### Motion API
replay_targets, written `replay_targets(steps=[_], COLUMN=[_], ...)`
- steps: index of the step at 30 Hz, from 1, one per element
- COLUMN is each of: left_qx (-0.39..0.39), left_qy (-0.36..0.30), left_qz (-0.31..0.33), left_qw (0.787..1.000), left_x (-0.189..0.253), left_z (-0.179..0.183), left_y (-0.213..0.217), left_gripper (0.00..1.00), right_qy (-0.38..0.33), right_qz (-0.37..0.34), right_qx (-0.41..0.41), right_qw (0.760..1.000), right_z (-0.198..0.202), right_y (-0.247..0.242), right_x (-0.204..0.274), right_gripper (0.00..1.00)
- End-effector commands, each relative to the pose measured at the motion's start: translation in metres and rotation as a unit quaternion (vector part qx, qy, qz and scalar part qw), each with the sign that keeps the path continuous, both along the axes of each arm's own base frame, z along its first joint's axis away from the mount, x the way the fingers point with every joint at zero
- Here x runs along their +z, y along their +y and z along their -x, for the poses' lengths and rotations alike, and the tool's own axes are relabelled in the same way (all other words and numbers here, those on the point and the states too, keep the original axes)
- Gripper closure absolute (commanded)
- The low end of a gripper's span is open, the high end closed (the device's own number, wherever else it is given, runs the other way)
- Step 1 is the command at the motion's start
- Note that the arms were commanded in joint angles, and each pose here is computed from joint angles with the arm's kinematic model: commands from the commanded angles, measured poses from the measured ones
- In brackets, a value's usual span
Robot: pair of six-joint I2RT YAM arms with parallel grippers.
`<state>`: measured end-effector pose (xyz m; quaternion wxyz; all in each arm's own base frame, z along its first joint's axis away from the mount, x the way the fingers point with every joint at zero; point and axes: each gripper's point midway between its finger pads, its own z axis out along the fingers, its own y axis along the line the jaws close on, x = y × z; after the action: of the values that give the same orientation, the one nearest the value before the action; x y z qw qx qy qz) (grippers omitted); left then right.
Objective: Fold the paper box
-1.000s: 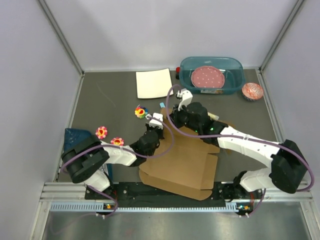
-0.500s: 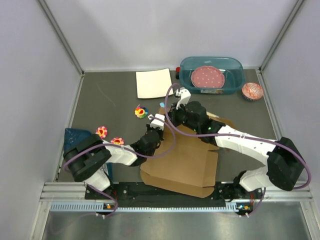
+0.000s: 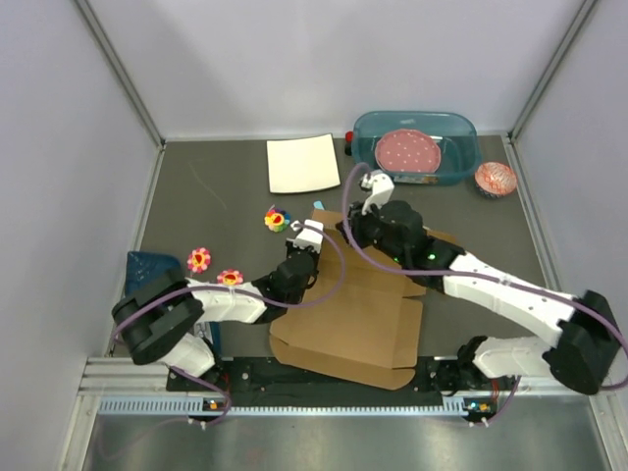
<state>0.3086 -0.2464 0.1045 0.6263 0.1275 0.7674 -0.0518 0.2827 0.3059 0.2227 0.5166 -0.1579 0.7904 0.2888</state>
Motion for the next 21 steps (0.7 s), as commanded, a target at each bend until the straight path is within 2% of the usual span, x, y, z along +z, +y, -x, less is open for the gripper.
replay_targets(steps=[1,3,4,6,7,11,15,20,21], left_qx=[0.019,0.021,0.02,0.029,0.034,0.062,0.092,0.119,0.12], left_qy=[0.04,0.055,0.073,0.084,0.087,0.105,0.134,0.183,0.189], left_qz=[-0.043,-0.035,-0.053,-0.045,-0.048,-0.05,-0.04,-0.034,-0.023], left_qw=[0.998,0.998,0.996,0.995,0.994,0.991,0.986,0.975,0.974], left_x=[0.007,0.013,0.007,0.011,0.01,-0.001,-0.019,-0.043,-0.046], left_z=[0.008,0.009,0.014,0.015,0.015,0.019,0.024,0.033,0.035], left_y=[0.016,0.014,0.018,0.018,0.021,0.031,0.039,0.053,0.052], left_gripper=[1.0,1.0,1.0,1.0,1.0,1.0,1.0,1.0,1.0], right_qy=[-0.071,-0.089,-0.099,-0.098,-0.107,-0.106,-0.078,-0.029,-0.015], right_qz=[-0.003,0.014,0.012,0.044,0.036,0.078,0.113,0.102,0.083], right_qx=[-0.093,-0.132,-0.144,-0.181,-0.193,-0.237,-0.254,-0.277,-0.285], right_qw=[0.993,0.987,0.984,0.978,0.975,0.963,0.958,0.955,0.955], right_z=[0.002,0.004,0.01,0.015,0.022,0.034,0.042,0.048,0.05], right_y=[-0.06,-0.086,-0.099,-0.127,-0.141,-0.178,-0.194,-0.198,-0.197], right_x=[0.072,0.08,0.089,0.079,0.086,0.056,0.021,-0.001,-0.005], right_gripper=[0.63,0.55,0.5,0.47,0.46,0.45,0.46,0.45,0.46])
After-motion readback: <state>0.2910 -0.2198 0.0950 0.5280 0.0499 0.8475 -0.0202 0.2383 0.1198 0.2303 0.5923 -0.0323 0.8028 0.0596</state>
